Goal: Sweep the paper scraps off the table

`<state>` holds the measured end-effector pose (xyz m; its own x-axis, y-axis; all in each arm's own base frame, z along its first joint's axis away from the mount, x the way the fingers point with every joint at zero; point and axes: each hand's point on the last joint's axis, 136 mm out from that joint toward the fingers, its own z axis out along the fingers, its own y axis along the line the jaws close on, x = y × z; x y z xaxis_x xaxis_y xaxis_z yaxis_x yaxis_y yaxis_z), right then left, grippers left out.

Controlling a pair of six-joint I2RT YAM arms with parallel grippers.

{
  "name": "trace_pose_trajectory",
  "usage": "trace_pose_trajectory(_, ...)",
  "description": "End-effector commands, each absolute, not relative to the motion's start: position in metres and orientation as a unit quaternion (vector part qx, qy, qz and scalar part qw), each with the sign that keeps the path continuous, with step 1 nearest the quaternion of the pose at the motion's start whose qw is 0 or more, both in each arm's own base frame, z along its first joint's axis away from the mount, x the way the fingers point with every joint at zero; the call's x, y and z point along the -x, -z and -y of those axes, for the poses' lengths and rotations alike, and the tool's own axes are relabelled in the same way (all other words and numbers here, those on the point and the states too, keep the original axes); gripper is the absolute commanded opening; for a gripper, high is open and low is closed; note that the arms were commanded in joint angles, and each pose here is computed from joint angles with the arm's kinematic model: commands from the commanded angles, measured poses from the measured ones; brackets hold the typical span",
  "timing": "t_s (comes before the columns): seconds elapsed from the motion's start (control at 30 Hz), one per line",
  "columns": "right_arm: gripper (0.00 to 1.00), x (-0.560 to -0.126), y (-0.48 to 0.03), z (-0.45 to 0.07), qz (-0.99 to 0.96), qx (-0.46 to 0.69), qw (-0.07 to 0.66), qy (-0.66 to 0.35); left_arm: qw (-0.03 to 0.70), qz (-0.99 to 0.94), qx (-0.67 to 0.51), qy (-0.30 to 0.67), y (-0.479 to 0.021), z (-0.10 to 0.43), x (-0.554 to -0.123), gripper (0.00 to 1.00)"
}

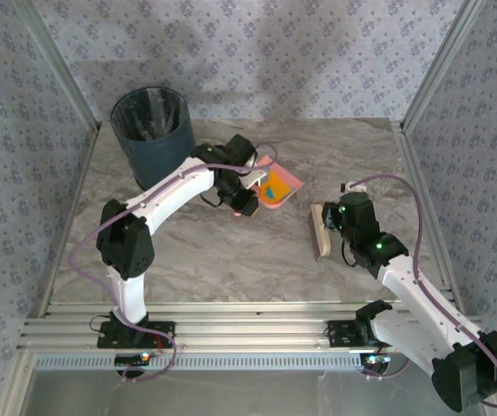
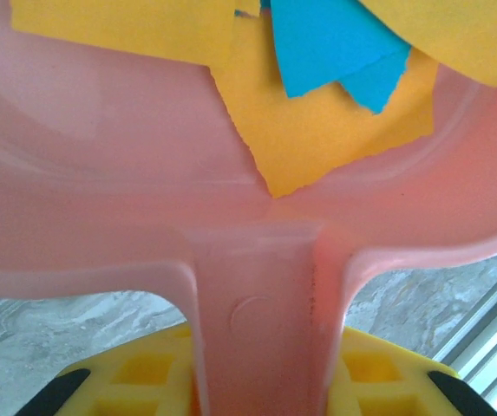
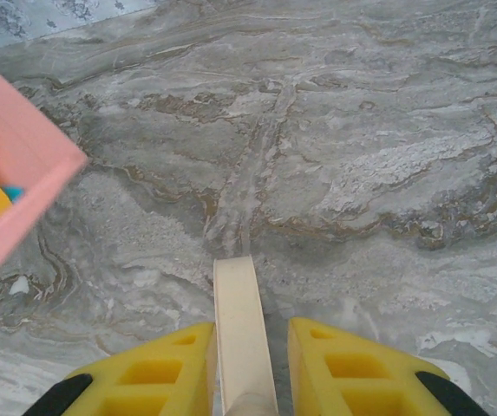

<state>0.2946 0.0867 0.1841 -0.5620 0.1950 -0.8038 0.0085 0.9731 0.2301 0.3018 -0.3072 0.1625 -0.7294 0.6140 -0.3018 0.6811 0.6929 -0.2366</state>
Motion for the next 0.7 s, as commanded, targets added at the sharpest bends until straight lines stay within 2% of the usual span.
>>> trace_pose_trajectory(0.0,0.00,-0.296,-0.195,-0.091,-0.865,-0.064,0.481,-0.130,0.122,-0.914,-0.336,0.192,-0.200,0.304,-0.307,0.00)
trace_pose_trajectory(0.33,0.00,-0.300,-0.195,-0.098,-0.861,-0.061,0.481,-0.152,0.160,-0.915,-0.285,0.237,-0.251,0.293,-0.340,0.00)
trace_pose_trajectory(0.67,0.00,-0.303,-0.193,-0.102,-0.862,-0.059,0.477,-0.161,0.195,-0.903,-0.202,0.324,-0.299,0.274,-0.379,0.00)
